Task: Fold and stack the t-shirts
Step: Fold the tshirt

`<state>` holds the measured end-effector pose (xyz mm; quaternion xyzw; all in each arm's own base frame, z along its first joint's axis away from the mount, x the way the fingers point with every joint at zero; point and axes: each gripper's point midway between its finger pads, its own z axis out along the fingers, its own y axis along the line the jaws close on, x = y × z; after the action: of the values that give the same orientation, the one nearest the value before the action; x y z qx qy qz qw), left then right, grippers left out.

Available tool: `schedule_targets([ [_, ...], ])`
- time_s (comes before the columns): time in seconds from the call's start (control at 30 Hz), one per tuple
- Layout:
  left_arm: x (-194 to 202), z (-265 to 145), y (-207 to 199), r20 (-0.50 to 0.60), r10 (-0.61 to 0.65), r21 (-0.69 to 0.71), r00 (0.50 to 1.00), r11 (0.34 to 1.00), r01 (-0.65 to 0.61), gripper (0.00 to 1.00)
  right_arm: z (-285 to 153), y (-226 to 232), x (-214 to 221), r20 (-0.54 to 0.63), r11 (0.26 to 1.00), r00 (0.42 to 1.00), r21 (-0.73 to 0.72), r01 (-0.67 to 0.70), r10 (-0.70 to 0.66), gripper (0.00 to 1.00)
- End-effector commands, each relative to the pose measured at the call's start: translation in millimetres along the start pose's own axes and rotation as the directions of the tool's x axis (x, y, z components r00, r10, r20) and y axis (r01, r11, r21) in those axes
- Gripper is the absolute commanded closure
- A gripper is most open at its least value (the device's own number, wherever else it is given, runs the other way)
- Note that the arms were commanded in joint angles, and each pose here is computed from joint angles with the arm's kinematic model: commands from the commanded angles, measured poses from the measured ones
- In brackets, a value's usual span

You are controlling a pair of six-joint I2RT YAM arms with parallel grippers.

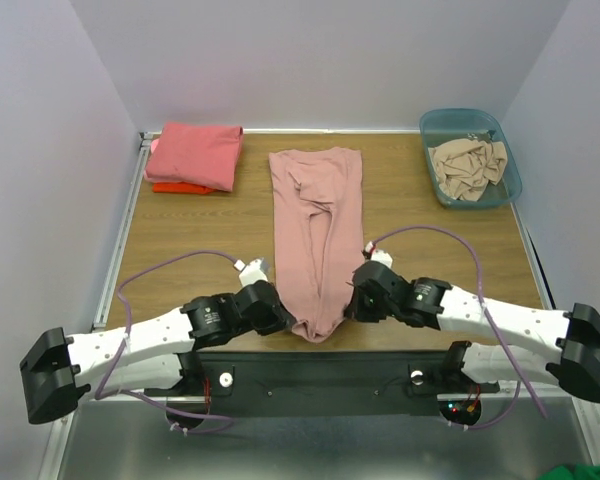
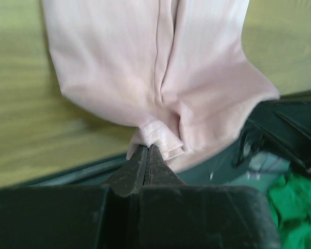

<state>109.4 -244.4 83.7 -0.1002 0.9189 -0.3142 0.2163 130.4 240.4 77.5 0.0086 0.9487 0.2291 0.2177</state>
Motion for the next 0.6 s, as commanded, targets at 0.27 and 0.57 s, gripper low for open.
schedule_targets([
  [0.27,-150.9,11.4,-33.2,0.424,0.034,-0.006,0.905,0.999,-0.035,1.00,-4.7,7.2,-168.1,0.506,0.959,0.862,0.254,-0.127,-0.020,1.00],
  [0.57,-216.4,27.8,-39.4,0.518,0.145,-0.115,0.843,0.988,-0.099,1.00,14.8,-17.2,-223.5,0.558,0.932,0.830,0.306,-0.194,-0.010,1.00],
])
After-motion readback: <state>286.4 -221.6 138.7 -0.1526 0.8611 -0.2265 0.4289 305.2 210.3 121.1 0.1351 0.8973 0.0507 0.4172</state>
